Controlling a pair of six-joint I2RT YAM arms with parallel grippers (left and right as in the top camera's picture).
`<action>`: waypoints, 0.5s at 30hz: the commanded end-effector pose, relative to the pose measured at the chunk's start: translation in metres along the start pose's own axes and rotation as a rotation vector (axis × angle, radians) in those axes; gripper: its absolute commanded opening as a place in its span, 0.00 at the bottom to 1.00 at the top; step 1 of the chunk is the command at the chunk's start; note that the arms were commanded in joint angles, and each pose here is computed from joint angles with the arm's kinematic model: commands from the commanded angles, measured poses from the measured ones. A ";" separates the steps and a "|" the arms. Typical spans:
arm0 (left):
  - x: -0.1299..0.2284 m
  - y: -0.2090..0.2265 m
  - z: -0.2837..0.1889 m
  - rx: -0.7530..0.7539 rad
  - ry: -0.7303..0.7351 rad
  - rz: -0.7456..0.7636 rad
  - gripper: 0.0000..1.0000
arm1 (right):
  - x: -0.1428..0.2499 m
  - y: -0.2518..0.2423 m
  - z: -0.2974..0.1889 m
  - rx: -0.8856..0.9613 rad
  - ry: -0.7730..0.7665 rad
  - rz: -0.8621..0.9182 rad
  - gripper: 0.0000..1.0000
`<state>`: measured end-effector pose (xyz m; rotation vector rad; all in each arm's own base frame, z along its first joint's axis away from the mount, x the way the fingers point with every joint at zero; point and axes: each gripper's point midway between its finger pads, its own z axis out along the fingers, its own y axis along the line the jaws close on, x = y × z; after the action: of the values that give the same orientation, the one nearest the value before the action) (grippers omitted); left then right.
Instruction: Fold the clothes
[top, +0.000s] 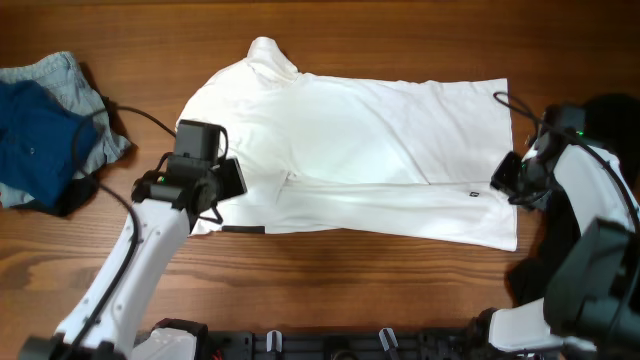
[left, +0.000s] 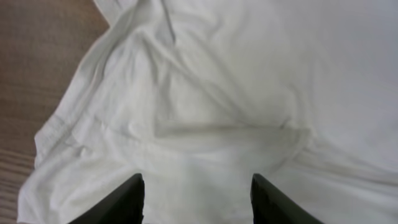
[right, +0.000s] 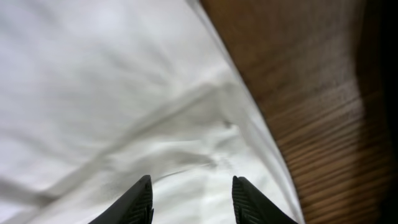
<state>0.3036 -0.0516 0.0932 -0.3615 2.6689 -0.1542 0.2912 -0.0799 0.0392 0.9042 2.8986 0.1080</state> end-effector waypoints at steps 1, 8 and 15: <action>-0.056 -0.002 -0.022 0.040 -0.206 -0.046 0.59 | -0.021 0.043 -0.054 -0.222 -0.146 -0.130 0.48; -0.138 -0.001 -0.024 0.092 -0.293 -0.027 0.72 | -0.021 0.056 -0.086 -0.302 -0.232 -0.179 0.59; -0.187 0.032 0.053 0.096 -0.178 -0.116 0.77 | -0.016 0.057 -0.085 -0.310 -0.212 -0.178 0.59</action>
<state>0.4548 0.0127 0.1437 -0.4623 2.4111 -0.2000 0.3235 -0.0506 0.1209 0.6114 2.6651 0.3774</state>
